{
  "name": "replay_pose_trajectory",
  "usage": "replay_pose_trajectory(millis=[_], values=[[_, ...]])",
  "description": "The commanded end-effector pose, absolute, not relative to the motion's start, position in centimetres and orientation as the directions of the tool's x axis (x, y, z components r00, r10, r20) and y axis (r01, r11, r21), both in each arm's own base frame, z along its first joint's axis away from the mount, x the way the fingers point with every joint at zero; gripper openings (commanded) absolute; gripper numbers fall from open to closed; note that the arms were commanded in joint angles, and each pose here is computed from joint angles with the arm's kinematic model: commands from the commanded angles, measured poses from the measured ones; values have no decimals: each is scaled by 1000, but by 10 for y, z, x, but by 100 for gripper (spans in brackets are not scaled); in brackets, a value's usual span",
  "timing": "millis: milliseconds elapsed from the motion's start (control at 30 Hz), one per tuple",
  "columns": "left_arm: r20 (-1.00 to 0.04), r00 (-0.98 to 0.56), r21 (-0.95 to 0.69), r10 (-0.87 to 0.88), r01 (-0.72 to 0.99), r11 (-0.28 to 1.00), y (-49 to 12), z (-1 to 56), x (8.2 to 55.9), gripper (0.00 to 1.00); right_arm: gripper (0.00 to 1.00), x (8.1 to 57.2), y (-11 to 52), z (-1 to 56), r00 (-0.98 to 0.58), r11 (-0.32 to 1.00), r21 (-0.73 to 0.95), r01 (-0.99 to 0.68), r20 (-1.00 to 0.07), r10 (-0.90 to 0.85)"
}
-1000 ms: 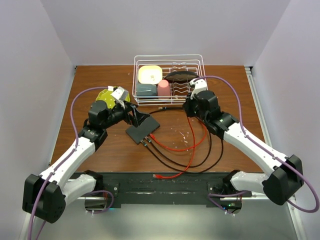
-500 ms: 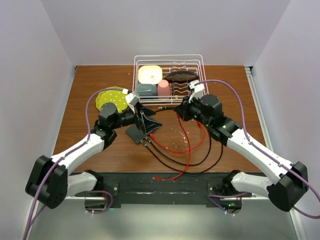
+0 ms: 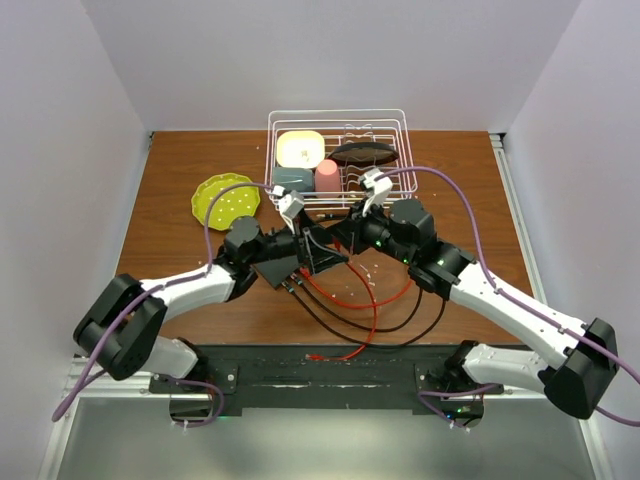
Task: Insert the plug into the switch port
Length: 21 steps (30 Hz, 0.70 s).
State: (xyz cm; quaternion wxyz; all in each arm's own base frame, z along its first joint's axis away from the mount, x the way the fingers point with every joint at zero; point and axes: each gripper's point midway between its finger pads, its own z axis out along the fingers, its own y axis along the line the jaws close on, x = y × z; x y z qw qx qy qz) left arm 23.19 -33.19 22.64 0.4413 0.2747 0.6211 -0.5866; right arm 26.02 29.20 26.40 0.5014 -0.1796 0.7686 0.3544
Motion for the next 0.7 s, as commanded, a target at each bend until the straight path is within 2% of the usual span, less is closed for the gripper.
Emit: replay_pose_trajectory(millis=[0, 100, 133, 167, 200, 267, 300, 400, 433, 500, 533, 567, 667], values=[[-867, -405, -460, -289, 874, 156, -341, 249, 237, 75, 0, 254, 304, 310, -381, 630, 405, -662, -907, 181], [-856, -410, -469, -315, 873, 136, -342, 251, 235, 46, 0, 250, 308, 310, -396, 612, 420, -670, -900, 184], [-856, -409, -467, -317, 874, 133, -342, 253, 235, 16, 0, 248, 309, 310, -398, 602, 419, -680, -900, 177], [-854, -405, -468, -327, 872, 141, -341, 256, 236, 5, 0, 248, 308, 306, -405, 611, 415, -675, -900, 164], [-850, -408, -476, -333, 865, 158, -339, 254, 238, 0, 2, 246, 306, 307, -402, 613, 410, -675, -901, 160], [-849, -400, -484, -345, 850, 208, -333, 256, 243, 0, 20, 247, 298, 301, -399, 644, 392, -656, -906, 145], [-853, -391, -482, -345, 845, 234, -331, 258, 247, 0, 39, 244, 290, 300, -388, 654, 386, -651, -909, 151], [-870, -360, -474, -338, 801, 367, -318, 259, 261, 0, 63, 239, 278, 291, -370, 673, 364, -644, -918, 143], [-871, -337, -469, -357, 786, 402, -311, 268, 264, 0, 74, 235, 273, 294, -352, 670, 351, -654, -925, 141], [-864, -341, -495, -371, 710, 501, -297, 261, 278, 0, 80, 230, 267, 283, -357, 678, 340, -652, -926, 121], [-857, -332, -506, -394, 692, 515, -291, 269, 279, 0, 87, 227, 264, 283, -350, 676, 336, -656, -929, 122], [-852, -340, -518, -400, 661, 542, -285, 267, 282, 0, 89, 224, 263, 274, -354, 670, 337, -661, -928, 118], [-837, -322, -532, -442, 663, 526, -279, 286, 278, 0, 93, 216, 269, 266, -363, 633, 337, -697, -927, 94]])
